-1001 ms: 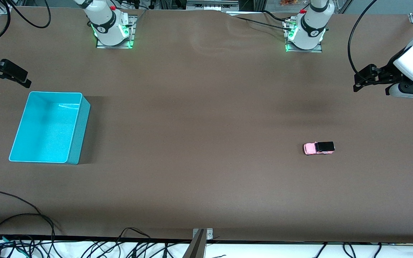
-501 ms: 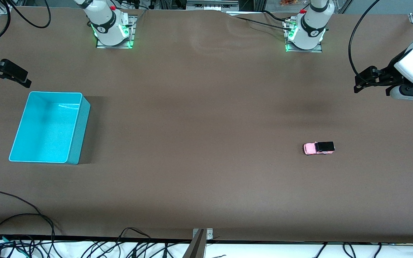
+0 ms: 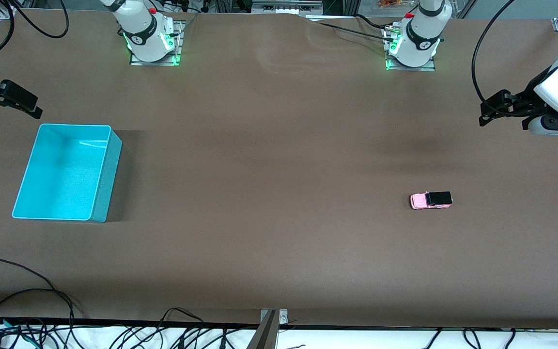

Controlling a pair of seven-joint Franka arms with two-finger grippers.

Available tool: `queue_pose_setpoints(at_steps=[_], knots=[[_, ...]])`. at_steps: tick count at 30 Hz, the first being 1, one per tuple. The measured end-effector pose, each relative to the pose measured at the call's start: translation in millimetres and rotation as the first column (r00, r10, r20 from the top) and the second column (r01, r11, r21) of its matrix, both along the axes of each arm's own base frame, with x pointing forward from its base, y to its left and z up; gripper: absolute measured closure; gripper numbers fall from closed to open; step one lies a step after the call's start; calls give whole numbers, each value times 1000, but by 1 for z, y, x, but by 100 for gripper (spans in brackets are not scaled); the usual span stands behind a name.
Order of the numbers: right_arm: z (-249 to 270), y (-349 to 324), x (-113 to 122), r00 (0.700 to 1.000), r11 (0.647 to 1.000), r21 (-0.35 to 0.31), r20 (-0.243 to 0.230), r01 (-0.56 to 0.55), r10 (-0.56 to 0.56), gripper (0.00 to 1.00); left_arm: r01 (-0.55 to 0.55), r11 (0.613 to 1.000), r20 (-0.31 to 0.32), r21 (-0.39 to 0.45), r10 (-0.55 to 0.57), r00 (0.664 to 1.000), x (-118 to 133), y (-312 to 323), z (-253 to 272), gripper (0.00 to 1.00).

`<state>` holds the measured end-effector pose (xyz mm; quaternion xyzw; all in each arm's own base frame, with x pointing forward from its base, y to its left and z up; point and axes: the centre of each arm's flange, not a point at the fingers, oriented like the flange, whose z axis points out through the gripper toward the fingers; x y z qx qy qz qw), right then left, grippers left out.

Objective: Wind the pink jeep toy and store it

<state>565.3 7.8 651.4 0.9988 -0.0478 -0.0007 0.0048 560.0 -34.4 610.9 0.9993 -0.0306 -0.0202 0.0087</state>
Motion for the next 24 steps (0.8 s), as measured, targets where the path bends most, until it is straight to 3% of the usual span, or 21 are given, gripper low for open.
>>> queue_pose_setpoints(at_steps=[24], knots=[[-1, 8, -2, 1000, 1000, 1, -15, -15, 15, 0, -23, 1000, 0, 1, 23, 1000, 0, 0, 0, 0]])
